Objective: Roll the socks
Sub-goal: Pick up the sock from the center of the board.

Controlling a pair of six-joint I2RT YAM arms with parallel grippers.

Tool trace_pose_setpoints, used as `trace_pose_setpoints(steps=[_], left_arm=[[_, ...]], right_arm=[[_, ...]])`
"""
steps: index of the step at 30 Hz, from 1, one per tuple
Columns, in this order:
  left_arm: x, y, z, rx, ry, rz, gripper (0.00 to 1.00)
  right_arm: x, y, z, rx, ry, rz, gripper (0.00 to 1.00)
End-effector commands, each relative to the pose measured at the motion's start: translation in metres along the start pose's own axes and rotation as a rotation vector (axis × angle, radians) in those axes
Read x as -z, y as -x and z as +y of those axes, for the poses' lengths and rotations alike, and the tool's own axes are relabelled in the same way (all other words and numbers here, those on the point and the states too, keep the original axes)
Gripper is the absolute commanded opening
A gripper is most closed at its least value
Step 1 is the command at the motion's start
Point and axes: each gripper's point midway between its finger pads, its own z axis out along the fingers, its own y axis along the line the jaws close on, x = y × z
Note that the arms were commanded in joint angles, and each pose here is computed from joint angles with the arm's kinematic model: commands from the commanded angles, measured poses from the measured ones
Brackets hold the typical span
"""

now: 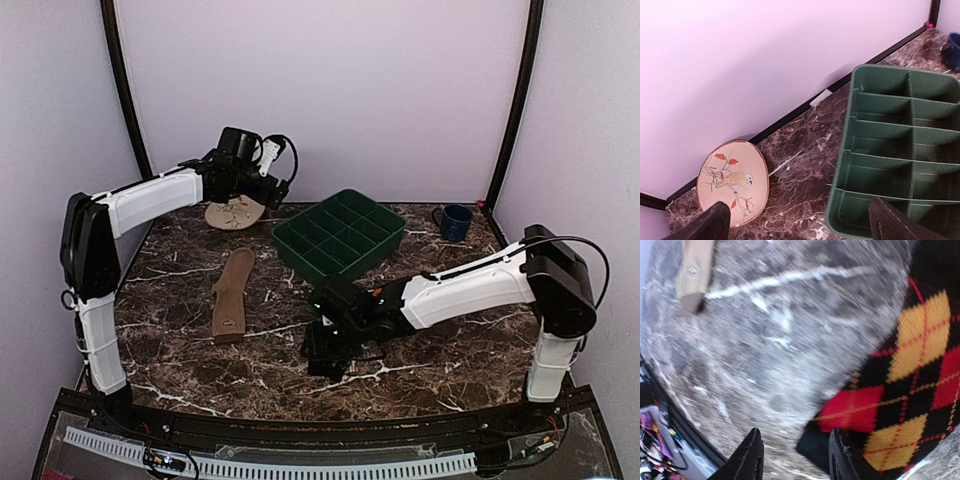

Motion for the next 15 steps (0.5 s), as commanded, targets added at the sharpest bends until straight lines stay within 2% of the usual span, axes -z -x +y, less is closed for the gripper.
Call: trace_pose_setpoints(steps=[1, 7, 15], left_arm=[[0.058, 0.001, -0.03, 0.051, -0.027, 0.014, 0.99], [0.12, -0.027, -0.072, 0.142, -0.105, 0.046, 0.99], [0.181, -0.074, -0.092, 0.256, -0.163, 0.055, 0.99]], right_arm=[[0.025, 0.021, 0.034, 0.066, 0.048, -0.066, 0.48], [0.056, 0.038, 0.039, 0.138, 0.005, -0.148, 0.51], [0.095, 0.045, -0.009, 0.253, -0.157, -0.286, 0.59]])
